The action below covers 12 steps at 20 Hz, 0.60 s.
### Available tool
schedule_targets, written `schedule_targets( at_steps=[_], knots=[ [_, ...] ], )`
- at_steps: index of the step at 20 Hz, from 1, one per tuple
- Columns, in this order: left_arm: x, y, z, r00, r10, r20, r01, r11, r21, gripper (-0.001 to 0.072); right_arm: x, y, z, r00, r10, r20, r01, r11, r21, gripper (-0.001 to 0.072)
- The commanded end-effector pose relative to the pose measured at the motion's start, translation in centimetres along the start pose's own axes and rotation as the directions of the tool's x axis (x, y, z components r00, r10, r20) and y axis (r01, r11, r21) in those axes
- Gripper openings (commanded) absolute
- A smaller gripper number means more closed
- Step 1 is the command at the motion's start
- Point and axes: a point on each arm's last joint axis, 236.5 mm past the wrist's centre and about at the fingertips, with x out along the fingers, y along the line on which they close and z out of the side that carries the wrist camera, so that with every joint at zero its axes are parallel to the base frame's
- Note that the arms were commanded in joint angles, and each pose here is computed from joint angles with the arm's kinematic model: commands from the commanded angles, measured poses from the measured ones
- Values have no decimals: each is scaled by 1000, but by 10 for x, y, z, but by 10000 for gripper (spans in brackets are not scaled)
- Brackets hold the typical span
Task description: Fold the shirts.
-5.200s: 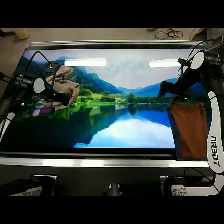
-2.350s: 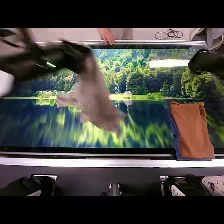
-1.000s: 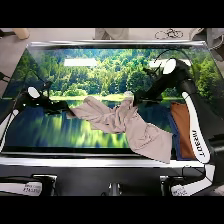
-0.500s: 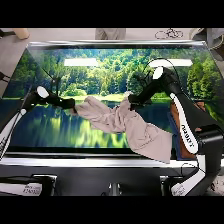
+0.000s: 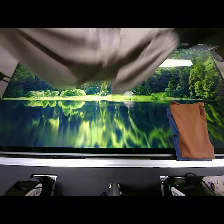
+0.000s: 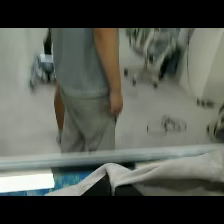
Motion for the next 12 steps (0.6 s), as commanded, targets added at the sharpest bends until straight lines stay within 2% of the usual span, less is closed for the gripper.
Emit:
schedule_targets(
  at_steps=[1,4,6,8,9,12],
  knots=[
    [-113,-30,96,951,-24,309,26,1000,0,17,-142,-4,71,931,-130,342,137,991,3,24],
    [-125,-17,106,936,36,350,-59,997,55,17,-145,-3,48,958,-137,252,135,991,26,24],
    [-107,2,91,952,103,287,-136,986,98,17,-126,-9,21,981,-150,125,148,989,25,24],
    [-68,28,42,978,184,97,-197,971,137,17,-95,-25,-27,977,-187,-99,190,982,16,24],
    [-47,40,9,977,214,-20,-209,967,148,17,-75,-36,-61,947,-205,-249,214,977,10,24],
    [23,72,-125,902,242,-358,-201,968,149,17,5,-49,-167,796,-163,-583,205,979,7,24]
  ],
)
